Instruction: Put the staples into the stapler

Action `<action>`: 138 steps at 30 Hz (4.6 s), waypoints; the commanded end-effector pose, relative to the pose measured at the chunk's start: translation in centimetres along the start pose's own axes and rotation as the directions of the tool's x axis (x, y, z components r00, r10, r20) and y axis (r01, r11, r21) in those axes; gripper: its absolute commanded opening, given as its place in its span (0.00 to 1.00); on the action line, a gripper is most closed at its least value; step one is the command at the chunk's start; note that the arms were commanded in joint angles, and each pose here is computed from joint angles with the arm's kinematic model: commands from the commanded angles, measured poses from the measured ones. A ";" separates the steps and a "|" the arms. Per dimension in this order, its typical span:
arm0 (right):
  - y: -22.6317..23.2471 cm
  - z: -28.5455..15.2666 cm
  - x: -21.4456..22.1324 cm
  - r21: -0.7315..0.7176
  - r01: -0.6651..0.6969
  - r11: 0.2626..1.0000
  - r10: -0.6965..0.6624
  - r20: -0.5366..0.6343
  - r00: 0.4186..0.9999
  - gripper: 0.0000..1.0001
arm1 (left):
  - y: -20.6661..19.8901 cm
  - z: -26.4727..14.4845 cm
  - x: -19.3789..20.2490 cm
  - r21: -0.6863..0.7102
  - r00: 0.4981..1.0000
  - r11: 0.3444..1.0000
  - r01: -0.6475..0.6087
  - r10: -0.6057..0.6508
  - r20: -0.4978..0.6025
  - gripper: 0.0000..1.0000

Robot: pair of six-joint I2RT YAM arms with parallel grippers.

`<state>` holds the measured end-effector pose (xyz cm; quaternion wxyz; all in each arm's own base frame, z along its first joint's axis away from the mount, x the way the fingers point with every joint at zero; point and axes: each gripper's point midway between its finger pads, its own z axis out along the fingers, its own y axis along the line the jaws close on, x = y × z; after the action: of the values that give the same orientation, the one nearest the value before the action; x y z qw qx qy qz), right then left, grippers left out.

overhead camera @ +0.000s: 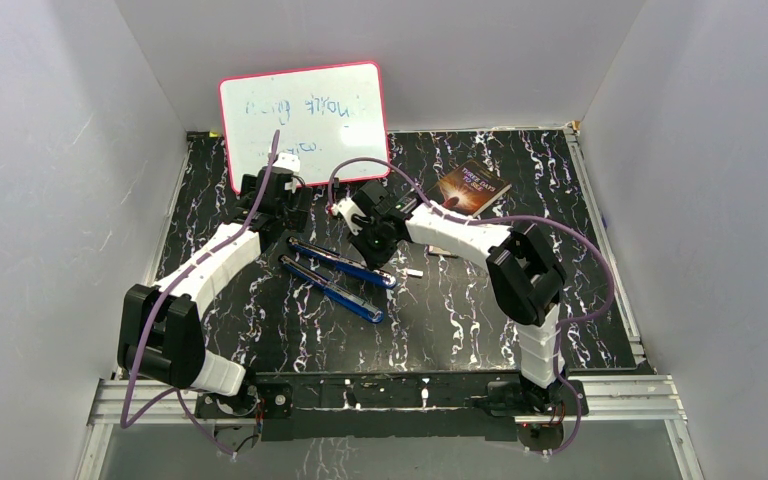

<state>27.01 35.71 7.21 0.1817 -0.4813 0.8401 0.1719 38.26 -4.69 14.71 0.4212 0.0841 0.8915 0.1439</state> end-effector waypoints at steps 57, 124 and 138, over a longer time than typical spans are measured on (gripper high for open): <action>-0.2 0.3 0.3 0.024 -0.002 1.000 0.004 -0.095 0.995 0.00 | 0.7 -0.7 -1.1 -0.027 0.999 1.000 -0.002 0.003 0.032 0.98; -0.2 -1.4 -1.4 0.050 -0.003 0.999 0.002 0.020 1.000 0.31 | 0.6 -0.8 -1.1 -0.027 0.999 1.000 -0.005 0.006 0.033 0.98; 2.1 -8.9 -6.1 0.210 0.165 0.964 -0.265 0.673 0.690 0.34 | 0.7 -0.9 -1.1 -0.027 0.999 1.000 -0.003 0.004 0.036 0.98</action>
<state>25.53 34.09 11.81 0.3553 -0.4847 0.7726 0.2046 38.23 -4.60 14.79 0.4211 0.0863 0.8903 0.1503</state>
